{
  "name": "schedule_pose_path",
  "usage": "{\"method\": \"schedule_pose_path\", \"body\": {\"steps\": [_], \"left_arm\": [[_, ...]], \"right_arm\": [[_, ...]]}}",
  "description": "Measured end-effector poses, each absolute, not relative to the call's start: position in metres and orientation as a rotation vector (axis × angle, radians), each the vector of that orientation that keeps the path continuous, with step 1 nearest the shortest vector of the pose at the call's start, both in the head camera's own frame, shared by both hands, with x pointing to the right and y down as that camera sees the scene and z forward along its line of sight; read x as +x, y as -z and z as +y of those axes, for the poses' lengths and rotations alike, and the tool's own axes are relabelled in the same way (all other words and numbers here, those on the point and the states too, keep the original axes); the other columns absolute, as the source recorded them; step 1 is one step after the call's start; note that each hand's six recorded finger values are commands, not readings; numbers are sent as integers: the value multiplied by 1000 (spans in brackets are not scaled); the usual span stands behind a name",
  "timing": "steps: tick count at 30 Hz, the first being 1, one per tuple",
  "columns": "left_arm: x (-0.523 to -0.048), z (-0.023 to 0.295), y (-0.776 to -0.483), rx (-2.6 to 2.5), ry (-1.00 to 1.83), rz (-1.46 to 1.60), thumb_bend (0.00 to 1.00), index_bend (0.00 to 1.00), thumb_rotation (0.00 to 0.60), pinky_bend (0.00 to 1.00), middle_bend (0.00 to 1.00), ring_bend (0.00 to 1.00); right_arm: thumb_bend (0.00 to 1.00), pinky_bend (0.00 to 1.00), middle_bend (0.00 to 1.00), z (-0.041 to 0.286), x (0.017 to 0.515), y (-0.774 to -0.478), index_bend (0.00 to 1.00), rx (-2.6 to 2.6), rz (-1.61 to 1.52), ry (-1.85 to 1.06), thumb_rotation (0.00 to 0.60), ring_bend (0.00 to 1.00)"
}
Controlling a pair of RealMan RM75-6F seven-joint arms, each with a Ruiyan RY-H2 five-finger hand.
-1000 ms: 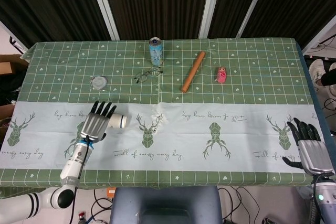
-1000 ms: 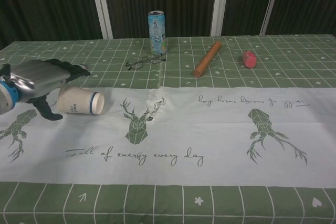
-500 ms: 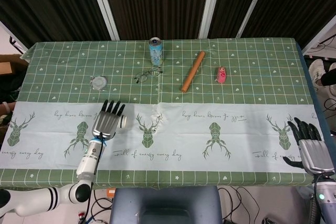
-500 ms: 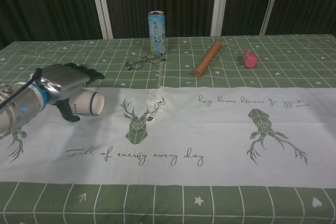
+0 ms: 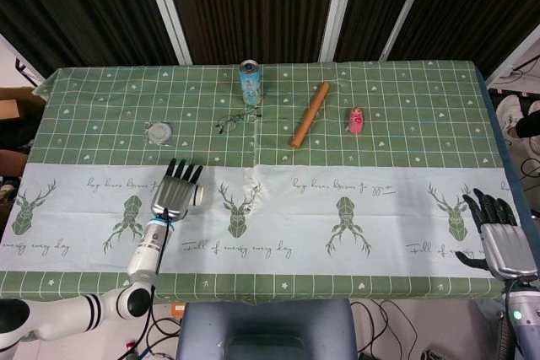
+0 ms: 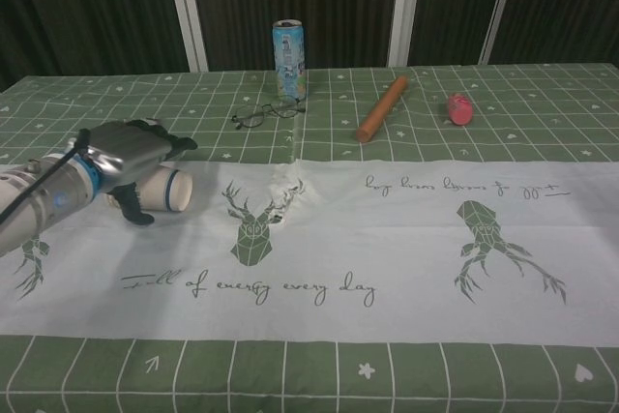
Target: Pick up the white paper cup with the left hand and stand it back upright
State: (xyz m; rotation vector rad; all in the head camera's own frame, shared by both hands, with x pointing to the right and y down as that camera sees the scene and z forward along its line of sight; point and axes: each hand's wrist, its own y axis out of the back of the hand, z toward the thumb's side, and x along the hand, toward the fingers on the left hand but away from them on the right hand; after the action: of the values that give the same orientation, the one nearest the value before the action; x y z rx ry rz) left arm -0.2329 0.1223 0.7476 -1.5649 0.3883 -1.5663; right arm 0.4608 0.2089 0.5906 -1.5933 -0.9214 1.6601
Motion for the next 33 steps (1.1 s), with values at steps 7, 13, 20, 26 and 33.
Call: {"method": "schedule_pose_path", "body": {"steps": [7,13,20,26,33], "left_arm": [[-232,121,-749,-1568,1557,391,198,163,600,13,161,26],[-230,119,-751,-1563,1547,390,204,278,600,31,230,62],[-229,119,-752,-1555,1538,392,215,352,600,70,313,116],[-230,117,-751,-1547,1530,410,224,410,600,121,393,174],[-228,111,-741,-1574,1472,519,233,435,599,139,421,194]], "right_arm": [[4,2,1,208,461,-590,0,-1592,-922,-1663,600,0],[4,2,1,208,462,-591,0,-1593,-919,-1668,600,0],[4,2,0,209,462,-591,0,-1595,-919,-1671,600,0],[4,2,0,209,462,-592,0,-1597,-915,-1675,600,0],[5,2,1,209,461,-593,0,-1598,-911,-1679,600,0]]}}
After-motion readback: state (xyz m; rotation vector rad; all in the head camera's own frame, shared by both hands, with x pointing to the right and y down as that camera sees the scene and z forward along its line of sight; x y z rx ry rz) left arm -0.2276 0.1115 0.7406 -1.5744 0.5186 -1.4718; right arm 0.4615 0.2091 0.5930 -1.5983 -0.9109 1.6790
